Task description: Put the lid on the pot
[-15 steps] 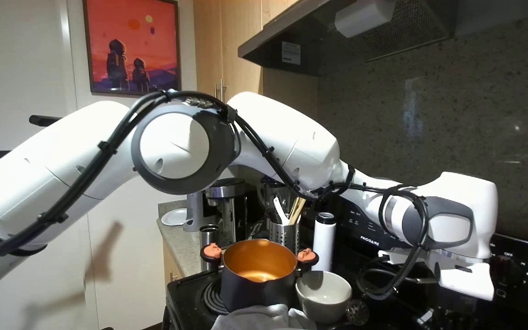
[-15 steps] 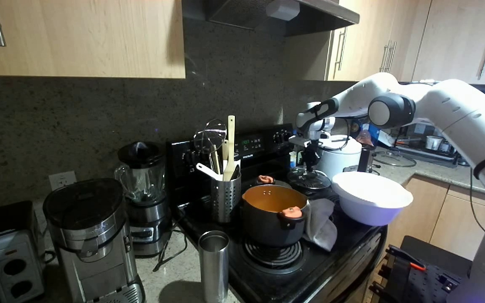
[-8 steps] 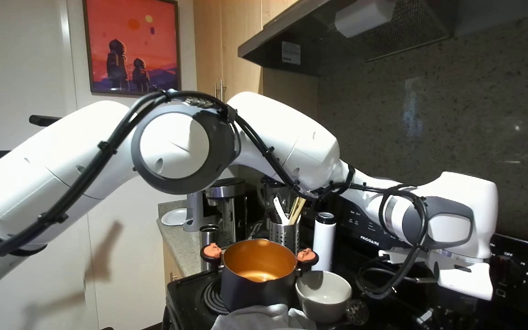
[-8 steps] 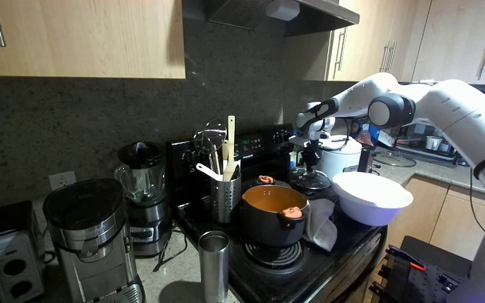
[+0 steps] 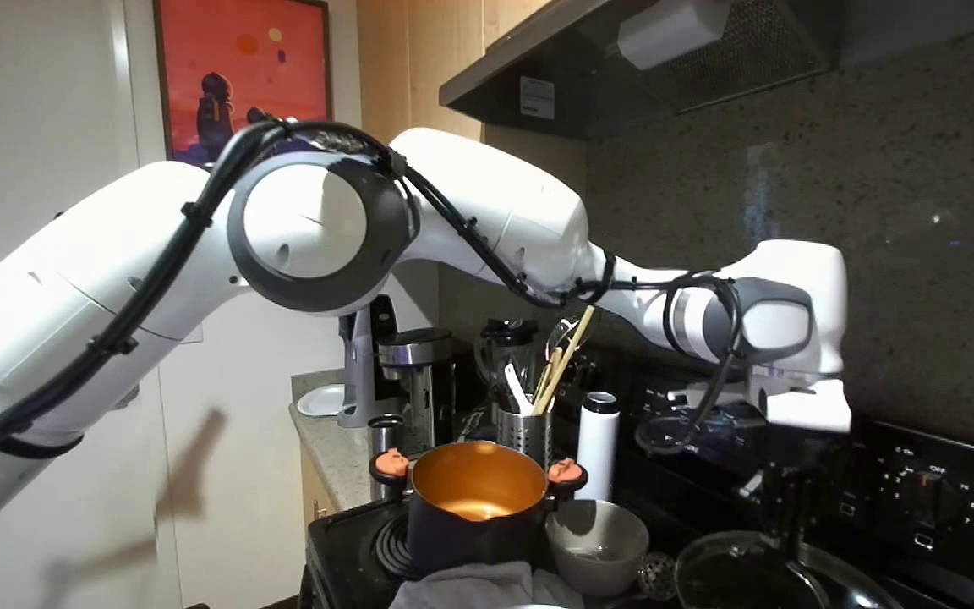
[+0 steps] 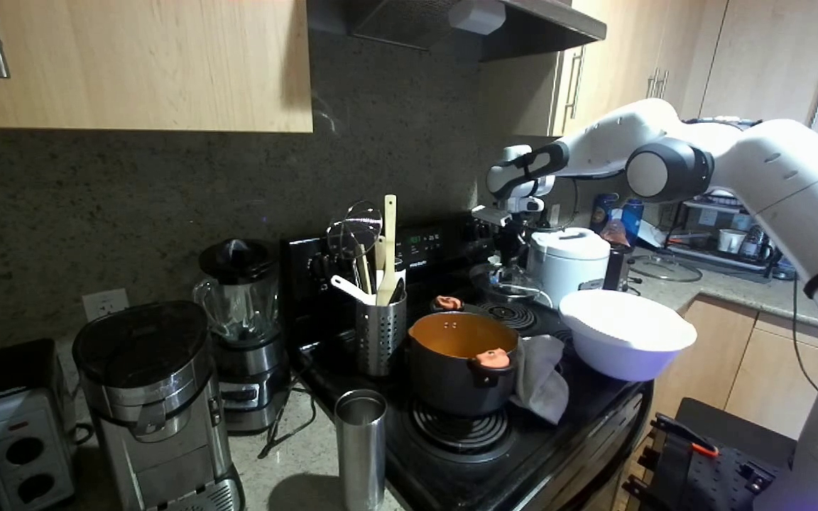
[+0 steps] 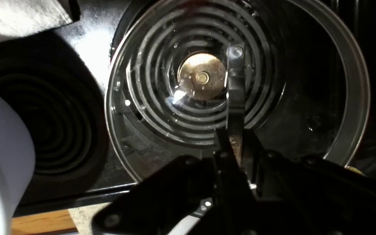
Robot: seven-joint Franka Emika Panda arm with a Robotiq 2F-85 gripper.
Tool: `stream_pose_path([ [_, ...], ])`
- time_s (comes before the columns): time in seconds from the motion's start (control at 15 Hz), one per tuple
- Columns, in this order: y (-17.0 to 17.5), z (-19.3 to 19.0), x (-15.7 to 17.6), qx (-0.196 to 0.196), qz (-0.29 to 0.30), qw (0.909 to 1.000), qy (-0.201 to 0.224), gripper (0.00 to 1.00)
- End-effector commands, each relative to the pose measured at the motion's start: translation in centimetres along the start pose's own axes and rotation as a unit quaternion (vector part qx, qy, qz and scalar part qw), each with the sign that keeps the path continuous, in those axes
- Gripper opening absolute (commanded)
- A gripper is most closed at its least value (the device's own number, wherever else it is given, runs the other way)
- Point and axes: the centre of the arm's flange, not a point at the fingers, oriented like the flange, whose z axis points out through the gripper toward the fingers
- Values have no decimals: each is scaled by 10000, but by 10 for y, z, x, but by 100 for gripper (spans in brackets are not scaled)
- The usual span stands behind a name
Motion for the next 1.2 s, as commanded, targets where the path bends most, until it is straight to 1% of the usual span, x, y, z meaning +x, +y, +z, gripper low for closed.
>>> stream_pose_path([
  [0.0,14,-68,-27,-43,-199,9993,318,7],
  [0.27,36,-114,-48,-280,-577,9955,693,7],
  [0.47,59,-148,-61,-395,-900,9924,738,7],
  [0.73,91,-183,-86,-308,-1400,9868,751,6],
  [0.87,110,-190,-99,-326,-1711,9824,682,7],
  [1.07,141,-185,-123,-401,-2102,9749,612,7],
  [1.13,151,-180,-133,-368,-2168,9735,630,7],
])
